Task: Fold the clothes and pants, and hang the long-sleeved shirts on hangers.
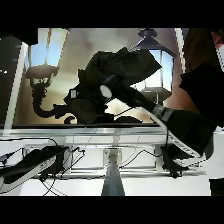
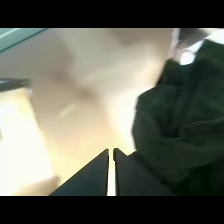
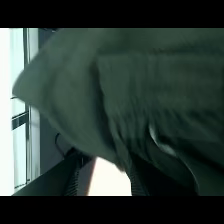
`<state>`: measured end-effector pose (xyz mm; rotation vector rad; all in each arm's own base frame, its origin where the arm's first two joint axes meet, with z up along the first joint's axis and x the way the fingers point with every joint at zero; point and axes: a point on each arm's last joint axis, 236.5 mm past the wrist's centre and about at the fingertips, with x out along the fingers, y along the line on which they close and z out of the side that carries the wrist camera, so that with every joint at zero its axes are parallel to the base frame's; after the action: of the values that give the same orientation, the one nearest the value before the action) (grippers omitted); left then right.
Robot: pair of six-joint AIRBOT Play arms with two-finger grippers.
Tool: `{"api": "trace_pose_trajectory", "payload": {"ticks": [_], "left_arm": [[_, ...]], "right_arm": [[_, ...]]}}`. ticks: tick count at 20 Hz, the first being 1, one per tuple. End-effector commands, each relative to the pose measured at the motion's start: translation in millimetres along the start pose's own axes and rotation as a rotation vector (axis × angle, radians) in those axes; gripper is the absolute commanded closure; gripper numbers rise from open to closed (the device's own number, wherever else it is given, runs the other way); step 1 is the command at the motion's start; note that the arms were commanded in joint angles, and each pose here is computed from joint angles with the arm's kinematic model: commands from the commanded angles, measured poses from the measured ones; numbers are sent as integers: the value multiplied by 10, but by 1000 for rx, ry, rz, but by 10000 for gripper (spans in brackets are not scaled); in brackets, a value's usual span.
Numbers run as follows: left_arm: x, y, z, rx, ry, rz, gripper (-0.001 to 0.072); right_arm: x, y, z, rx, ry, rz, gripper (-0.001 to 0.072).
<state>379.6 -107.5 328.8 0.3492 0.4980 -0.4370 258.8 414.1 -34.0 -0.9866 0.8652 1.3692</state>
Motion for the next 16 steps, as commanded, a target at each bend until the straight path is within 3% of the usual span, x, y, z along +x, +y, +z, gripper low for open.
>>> {"api": "trace_pose_trajectory", "payload": {"ticks": [1,2,3,6,9,11,12,13,15,16], "left_arm": [[-63,424,-170,-2,71,182,651],[-63,422,-168,-4,70,181,650],[-57,421,-169,-4,71,181,650],[-34,422,-178,-5,76,179,650],[-16,422,-187,-5,80,177,650],[-11,422,-189,-5,81,177,650],[-11,422,-189,-5,81,177,650],[-7,423,-190,-5,81,177,651],[13,423,-197,-5,85,175,651],[35,424,-207,-6,90,173,651]], "right_arm": [[370,11,140,-66,-30,-28,350],[431,23,165,-97,-40,-24,301],[485,77,202,-113,-56,-5,196],[618,129,200,-141,-53,10,190],[676,-103,284,-167,-85,-88,215],[665,-252,329,-184,-102,-150,324],[668,-292,316,-177,-105,-157,325],[687,-288,286,-180,-94,-152,387],[701,-282,224,-188,-70,-145,615],[693,-285,226,-188,-70,-146,678]]}}
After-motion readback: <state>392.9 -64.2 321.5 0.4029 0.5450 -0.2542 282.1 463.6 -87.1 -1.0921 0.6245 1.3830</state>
